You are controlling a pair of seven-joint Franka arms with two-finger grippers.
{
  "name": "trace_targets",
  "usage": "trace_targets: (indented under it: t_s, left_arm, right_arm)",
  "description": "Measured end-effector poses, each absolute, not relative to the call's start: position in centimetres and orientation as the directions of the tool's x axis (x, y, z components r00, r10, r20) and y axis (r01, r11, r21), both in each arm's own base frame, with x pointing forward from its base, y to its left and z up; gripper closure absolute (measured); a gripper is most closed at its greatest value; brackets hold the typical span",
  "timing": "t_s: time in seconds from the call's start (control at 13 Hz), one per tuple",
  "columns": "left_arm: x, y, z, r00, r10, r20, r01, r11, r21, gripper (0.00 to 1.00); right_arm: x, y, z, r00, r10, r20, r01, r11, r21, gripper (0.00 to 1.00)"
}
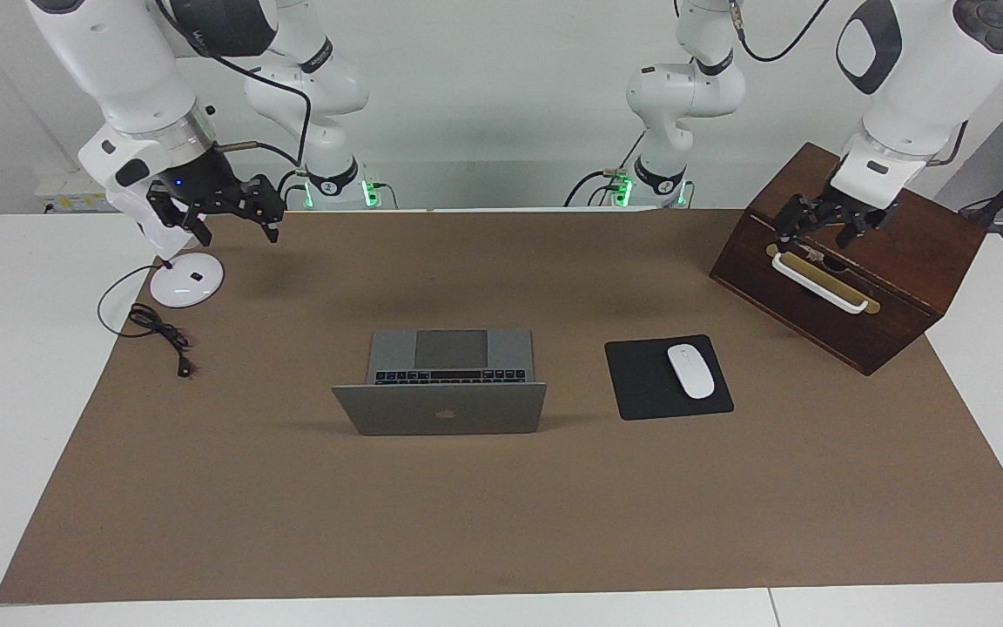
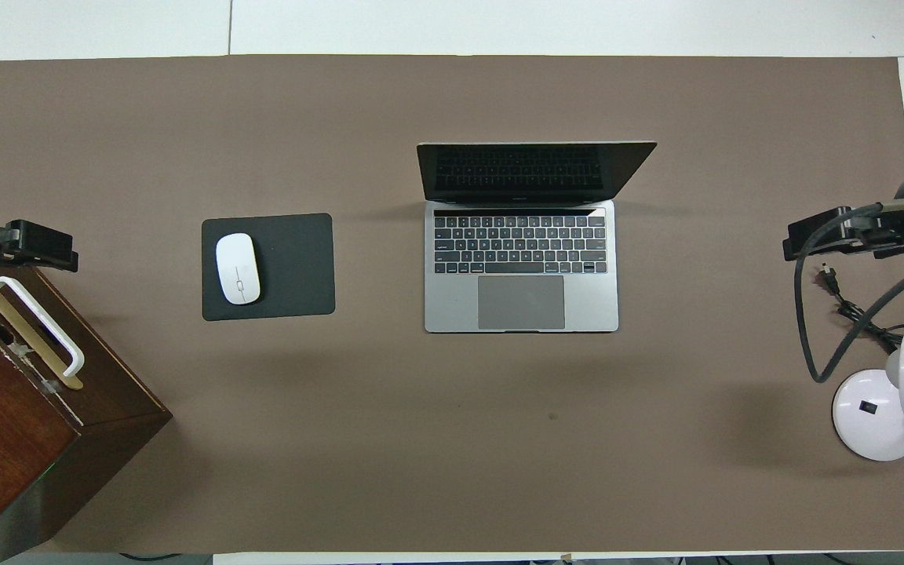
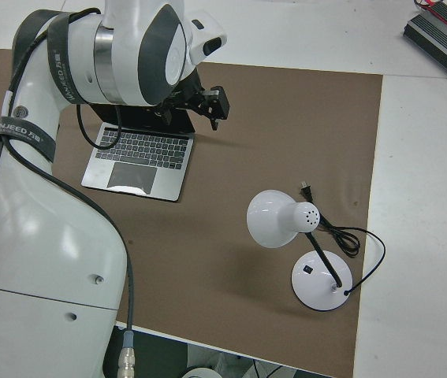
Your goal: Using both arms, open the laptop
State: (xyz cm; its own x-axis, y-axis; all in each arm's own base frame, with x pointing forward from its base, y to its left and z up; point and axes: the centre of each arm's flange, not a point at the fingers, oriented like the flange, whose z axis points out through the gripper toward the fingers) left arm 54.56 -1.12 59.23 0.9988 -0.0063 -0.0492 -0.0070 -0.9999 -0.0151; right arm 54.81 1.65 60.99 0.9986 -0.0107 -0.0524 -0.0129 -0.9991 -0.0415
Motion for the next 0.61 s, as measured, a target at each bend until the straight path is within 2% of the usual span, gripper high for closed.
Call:
trace_targets:
  t_s: [0.61]
  left_arm:
    - [55.12, -1.67, 59.72, 1.000, -0.020, -0.006, -0.021, -1.000, -0.015, 0.00]
  right_arm:
    - [54.85, 1.64, 61.12, 0.999, -0.011, -0.050, -0.013, -0.999, -0.042, 0.00]
